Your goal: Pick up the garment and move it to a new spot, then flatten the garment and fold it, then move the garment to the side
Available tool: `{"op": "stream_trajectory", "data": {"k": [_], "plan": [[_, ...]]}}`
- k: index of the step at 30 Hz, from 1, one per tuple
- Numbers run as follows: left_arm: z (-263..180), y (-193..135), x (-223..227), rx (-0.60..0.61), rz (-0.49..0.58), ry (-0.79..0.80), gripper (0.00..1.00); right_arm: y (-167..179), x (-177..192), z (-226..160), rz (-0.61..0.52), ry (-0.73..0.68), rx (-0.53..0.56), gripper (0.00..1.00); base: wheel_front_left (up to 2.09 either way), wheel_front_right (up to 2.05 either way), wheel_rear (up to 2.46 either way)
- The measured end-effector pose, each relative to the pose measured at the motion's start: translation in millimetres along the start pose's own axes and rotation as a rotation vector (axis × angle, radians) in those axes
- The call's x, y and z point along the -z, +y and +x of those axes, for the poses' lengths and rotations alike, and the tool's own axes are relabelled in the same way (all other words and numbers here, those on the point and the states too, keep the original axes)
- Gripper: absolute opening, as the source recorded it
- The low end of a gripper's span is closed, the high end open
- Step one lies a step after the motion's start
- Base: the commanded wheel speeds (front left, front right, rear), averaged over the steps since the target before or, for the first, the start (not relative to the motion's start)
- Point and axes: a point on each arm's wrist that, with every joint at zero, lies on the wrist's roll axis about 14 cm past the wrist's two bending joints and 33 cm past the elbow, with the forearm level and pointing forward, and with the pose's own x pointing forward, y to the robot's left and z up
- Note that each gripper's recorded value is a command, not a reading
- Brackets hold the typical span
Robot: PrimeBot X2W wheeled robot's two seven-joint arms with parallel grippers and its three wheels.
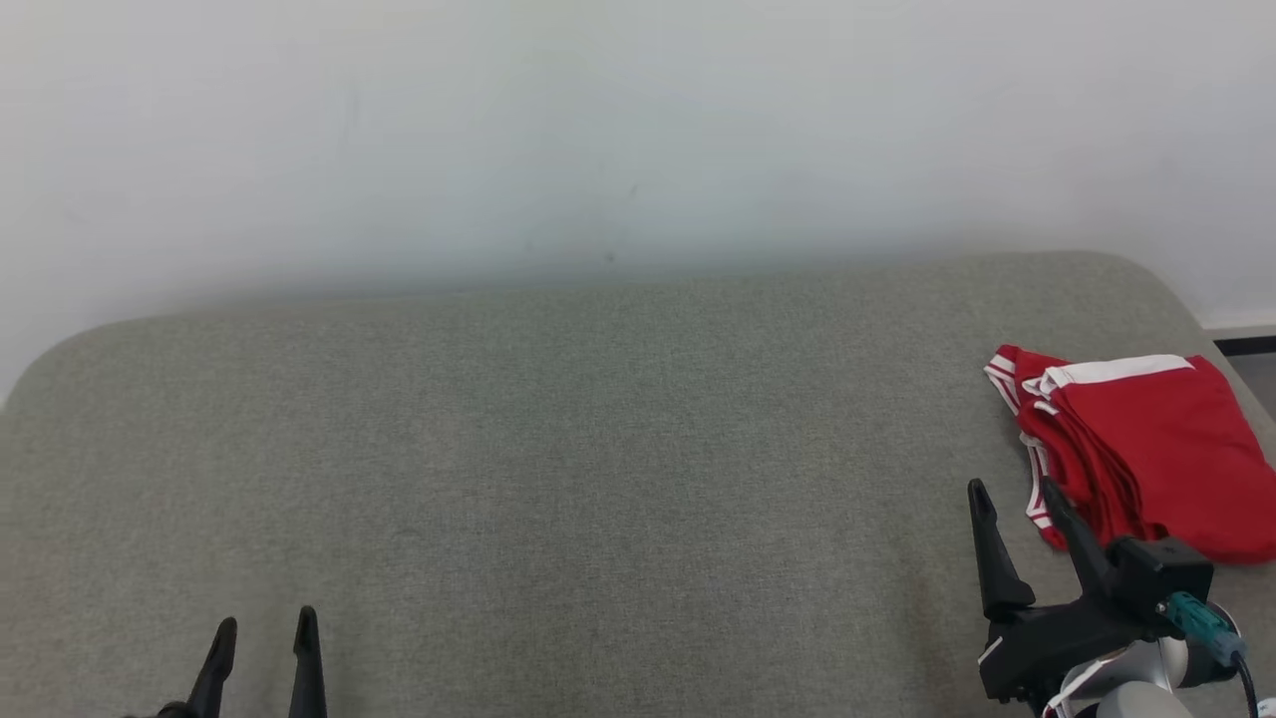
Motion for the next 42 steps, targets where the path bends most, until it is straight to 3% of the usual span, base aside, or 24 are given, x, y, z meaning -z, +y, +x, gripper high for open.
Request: {"op": "stream_trajectory", "data": {"k": [10, 42], "plan": [[-16.2, 11.1, -3.7, -0.028, 0.002, -0.01, 1.0, 0.6, -6.4, -6.2, -0.001, -0.012, 0.012, 1.0, 0.0, 0.0, 0.0], [-11.0, 11.3, -7.2, -0.021, -0.001, -0.019, 1.0, 2.2, 4.4, -7.7, 0.011, 0.02, 0.032, 1.0, 0.0, 0.0, 0.0]]}}
